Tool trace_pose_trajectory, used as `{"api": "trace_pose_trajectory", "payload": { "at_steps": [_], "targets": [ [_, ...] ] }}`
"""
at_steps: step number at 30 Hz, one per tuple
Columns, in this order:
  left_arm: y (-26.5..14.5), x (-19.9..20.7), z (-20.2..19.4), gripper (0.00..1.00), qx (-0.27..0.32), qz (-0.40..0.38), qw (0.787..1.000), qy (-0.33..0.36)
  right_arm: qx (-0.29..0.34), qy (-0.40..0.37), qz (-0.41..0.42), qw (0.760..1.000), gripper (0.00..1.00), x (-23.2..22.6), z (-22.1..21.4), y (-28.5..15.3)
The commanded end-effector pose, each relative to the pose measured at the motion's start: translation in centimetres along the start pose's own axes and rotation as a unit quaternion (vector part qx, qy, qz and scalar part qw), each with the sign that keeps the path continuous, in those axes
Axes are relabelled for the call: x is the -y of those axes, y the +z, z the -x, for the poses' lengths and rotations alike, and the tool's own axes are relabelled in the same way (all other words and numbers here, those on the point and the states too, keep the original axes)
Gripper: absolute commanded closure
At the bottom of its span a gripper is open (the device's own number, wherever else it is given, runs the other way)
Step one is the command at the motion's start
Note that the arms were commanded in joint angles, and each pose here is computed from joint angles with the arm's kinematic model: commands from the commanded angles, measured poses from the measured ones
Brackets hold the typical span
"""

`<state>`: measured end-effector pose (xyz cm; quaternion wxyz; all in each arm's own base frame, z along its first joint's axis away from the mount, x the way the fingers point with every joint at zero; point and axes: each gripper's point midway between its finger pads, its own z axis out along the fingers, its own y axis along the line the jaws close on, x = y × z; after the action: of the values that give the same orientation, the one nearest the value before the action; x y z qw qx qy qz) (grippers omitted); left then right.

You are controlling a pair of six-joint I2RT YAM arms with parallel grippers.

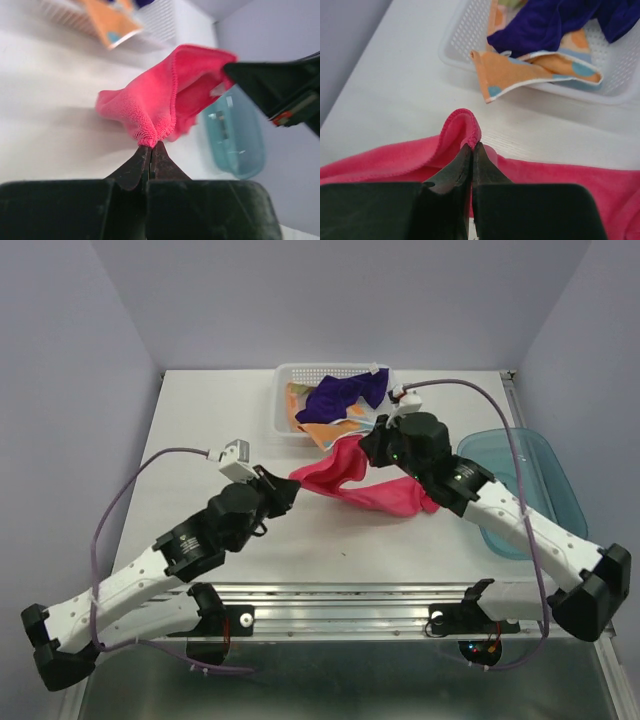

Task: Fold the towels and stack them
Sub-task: Flatten out the crumpled towel

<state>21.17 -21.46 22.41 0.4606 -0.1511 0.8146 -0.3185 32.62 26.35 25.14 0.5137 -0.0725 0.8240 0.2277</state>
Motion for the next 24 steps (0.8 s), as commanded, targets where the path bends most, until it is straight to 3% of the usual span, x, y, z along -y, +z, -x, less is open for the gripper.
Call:
{"api": "trace_pose_trajectory", "payload": {
  "at_steps": [1,6,10,15,20,24],
  "targets": [
    [-4.3,7.0,7.5,1.00,0.097,-0.133,0.985,0.056,0.108,-0.023,0.062,0.992,0.99,-2.8,9.6,-7.1],
    [-9.4,13.5,11.6,1.00,0.115,-0.251,0.958,0.072,0.175,-0.036,0.133,0.975,0.99,-5.2,15.3,-15.0],
    [-14.6,18.1,15.0,1.00,0.130,-0.342,0.927,0.083,0.242,-0.055,0.217,0.944,0.99,-8.0,20.2,-23.2],
    [-19.6,20.6,17.4,1.00,0.147,-0.415,0.893,0.093,0.243,-0.086,0.311,0.915,0.99,-11.4,22.2,-28.5],
    [-23.8,22.9,17.4,1.00,0.127,-0.495,0.852,0.115,0.229,-0.097,0.362,0.898,0.99,-13.3,23.0,-30.9],
    [-25.5,23.7,17.7,1.00,0.119,-0.523,0.836,0.113,0.232,-0.100,0.410,0.877,0.99,-14.5,23.1,-33.4]
  ]
}}
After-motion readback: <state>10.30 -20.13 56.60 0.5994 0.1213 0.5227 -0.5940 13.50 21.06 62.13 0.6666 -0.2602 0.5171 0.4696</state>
